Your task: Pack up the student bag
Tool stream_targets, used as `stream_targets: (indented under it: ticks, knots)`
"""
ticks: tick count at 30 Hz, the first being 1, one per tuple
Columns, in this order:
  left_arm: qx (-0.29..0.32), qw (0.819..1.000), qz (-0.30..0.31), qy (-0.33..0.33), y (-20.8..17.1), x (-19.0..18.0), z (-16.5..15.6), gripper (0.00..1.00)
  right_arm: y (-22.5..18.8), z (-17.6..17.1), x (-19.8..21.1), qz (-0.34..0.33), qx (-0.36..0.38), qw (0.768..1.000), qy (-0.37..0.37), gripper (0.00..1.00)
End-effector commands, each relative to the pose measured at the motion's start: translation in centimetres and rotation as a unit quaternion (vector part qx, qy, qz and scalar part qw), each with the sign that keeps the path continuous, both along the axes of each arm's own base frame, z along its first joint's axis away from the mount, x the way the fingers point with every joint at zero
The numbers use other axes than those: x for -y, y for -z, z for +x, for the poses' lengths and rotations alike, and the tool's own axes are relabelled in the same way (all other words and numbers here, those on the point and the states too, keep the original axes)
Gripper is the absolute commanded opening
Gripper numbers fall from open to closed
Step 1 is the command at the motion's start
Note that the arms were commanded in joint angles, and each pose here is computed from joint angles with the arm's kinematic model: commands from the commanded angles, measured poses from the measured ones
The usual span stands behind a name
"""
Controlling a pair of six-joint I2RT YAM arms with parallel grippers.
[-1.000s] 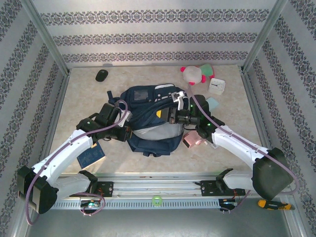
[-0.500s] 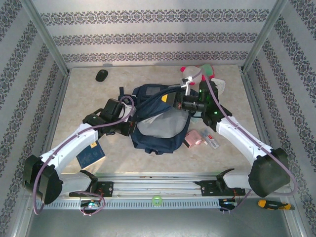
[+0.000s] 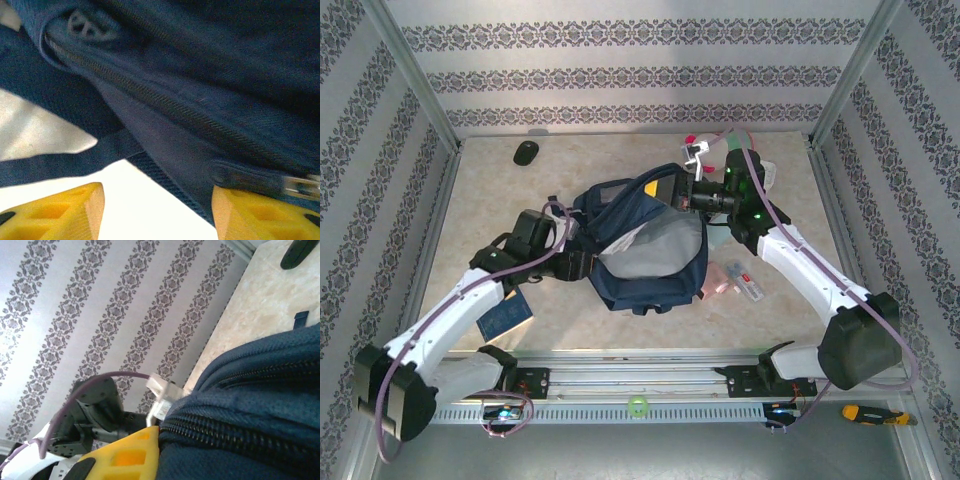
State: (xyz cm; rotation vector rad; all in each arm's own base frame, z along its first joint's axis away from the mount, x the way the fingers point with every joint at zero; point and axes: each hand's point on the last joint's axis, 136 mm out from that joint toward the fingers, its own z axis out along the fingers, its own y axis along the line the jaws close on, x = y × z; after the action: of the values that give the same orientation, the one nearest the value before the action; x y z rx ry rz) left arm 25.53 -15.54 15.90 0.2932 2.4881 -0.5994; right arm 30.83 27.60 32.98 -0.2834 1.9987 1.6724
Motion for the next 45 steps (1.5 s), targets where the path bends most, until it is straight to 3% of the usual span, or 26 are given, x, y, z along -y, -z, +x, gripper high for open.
stream_targets:
  ticks: [1, 3, 6, 9, 12, 14, 16, 22, 29, 33, 39, 45]
  knots:
    - [0.044, 0.998, -0.044, -0.013, -2.7, 0.3, 0.4, 0.6, -4.2, -2.0, -0.6, 0.024, 0.1, 0.993, -0.065, 0.0]
    - [0.068, 0.995, -0.06, 0.033, -3.3, 1.2, -0.6, 0.64, -4.1, -2.9, -0.6, 0.023, 0.11, 0.988, -0.102, 0.0]
    - [0.133, 0.98, -0.062, 0.136, -3.9, 2.5, -2.2, 0.6, -3.7, -3.6, -0.5, 0.024, 0.109, 0.985, -0.135, 0.0]
    - [0.226, 0.944, -0.018, 0.237, -4.3, 2.8, -3.6, 0.61, -3.4, -3.5, -0.2, 0.023, 0.108, 0.984, -0.142, 0.0]
    - [0.301, 0.891, 0.057, 0.335, -3.6, 2.6, -4.7, 0.65, -3.1, -3.3, 0.0, 0.019, 0.108, 0.984, -0.138, 0.0]
    - [0.323, 0.868, 0.098, 0.364, -2.9, 2.3, -4.4, 0.67, -3.0, -3.2, 0.0, 0.017, 0.106, 0.984, -0.139, 0.0]
    - [0.317, 0.853, 0.097, 0.404, -2.3, 2.8, -5.0, 0.68, -2.8, -3.0, 0.0, 0.015, 0.103, 0.985, -0.134, 0.0]
    - [0.275, 0.866, 0.028, 0.417, -1.6, 4.5, -5.4, 0.66, -2.9, -2.9, 0.1, 0.012, 0.107, 0.986, -0.126, 0.0]
    - [0.289, 0.878, 0.006, 0.382, -1.8, 5.1, -4.3, 0.4, -3.1, -3.0, 0.1, 0.012, 0.108, 0.986, -0.126, 0.0]
    - [0.29, 0.881, -0.005, 0.375, -1.7, 5.7, -4.1, 0.44, -3.1, -2.9, 0.0, 0.012, 0.106, 0.987, -0.121, 0.0]
    - [0.28, 0.887, 0.031, 0.365, 0.1, 5.7, -3.6, 0.45, -3.2, -2.5, 0.2, 0.01, 0.106, 0.988, -0.108, 0.0]
    - [0.27, 0.906, 0.108, 0.308, 1.1, 3.5, -1.8, 0.21, -3.5, -2.4, 0.4, 0.012, 0.106, 0.988, -0.109, 0.0]
